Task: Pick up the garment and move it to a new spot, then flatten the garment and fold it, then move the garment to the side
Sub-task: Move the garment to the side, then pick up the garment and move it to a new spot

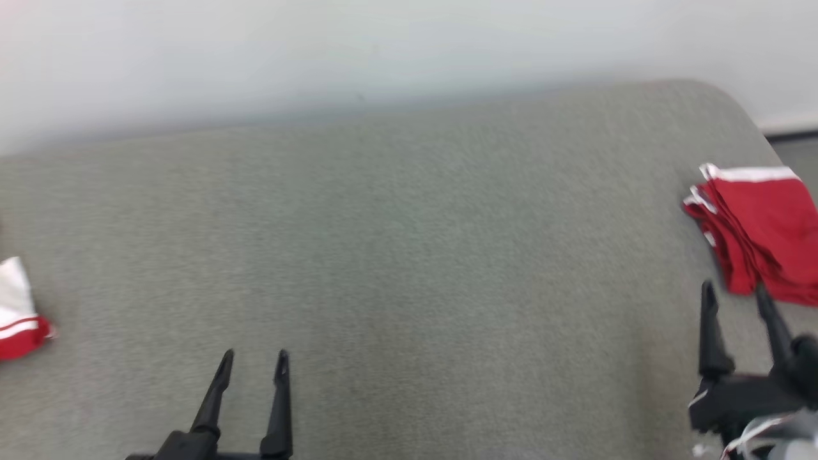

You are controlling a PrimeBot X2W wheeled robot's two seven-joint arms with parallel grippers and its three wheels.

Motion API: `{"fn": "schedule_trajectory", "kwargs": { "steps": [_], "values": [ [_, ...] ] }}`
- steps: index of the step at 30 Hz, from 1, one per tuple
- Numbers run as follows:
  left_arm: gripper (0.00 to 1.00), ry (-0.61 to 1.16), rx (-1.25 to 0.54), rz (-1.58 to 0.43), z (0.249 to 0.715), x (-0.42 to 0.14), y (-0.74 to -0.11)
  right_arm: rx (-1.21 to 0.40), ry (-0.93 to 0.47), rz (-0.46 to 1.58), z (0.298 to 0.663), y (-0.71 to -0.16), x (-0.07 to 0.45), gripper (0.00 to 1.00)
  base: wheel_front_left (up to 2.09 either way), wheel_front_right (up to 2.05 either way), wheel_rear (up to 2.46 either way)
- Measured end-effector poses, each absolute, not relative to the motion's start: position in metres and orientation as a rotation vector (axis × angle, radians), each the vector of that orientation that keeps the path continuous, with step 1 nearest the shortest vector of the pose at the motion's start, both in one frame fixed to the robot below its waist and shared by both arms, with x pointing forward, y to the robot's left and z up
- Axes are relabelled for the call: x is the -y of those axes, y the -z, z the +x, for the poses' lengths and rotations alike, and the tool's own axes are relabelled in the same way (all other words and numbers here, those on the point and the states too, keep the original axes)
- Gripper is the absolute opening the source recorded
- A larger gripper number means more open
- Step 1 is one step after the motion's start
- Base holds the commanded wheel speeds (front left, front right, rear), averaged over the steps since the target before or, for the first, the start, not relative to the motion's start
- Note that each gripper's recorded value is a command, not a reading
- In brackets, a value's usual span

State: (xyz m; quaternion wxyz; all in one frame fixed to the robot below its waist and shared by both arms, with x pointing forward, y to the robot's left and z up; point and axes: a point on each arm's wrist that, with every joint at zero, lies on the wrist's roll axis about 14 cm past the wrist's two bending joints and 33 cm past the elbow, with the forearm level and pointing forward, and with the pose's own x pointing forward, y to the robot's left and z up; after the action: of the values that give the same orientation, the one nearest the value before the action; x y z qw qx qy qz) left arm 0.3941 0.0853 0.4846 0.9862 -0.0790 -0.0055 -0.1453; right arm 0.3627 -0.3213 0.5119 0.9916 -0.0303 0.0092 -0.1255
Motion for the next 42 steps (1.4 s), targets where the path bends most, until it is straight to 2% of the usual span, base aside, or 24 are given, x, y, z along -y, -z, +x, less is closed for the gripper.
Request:
{"fn": "schedule_trajectory", "kwargs": {
  "steps": [5,15,22,42],
  "values": [
    [1.0,0.157,0.014,-0.146,0.378,-0.125,-0.486,0.013,0.198,0.003,0.35,-0.512,0.287,1.0,0.0,0.0,0.0],
    [1.0,-0.003,0.05,-0.136,0.352,-0.179,-0.496,0.028,0.057,0.009,0.339,-0.506,0.23,1.0,0.0,0.0,0.0],
    [1.0,0.01,0.035,-0.127,0.345,-0.179,-0.49,-0.003,0.03,0.022,0.332,-0.492,0.217,1.0,0.0,0.0,0.0],
    [1.0,0.048,0.024,-0.13,0.348,-0.167,-0.488,0.002,0.052,0.03,0.328,-0.489,0.22,1.0,0.0,0.0,0.0]
  ]
}}
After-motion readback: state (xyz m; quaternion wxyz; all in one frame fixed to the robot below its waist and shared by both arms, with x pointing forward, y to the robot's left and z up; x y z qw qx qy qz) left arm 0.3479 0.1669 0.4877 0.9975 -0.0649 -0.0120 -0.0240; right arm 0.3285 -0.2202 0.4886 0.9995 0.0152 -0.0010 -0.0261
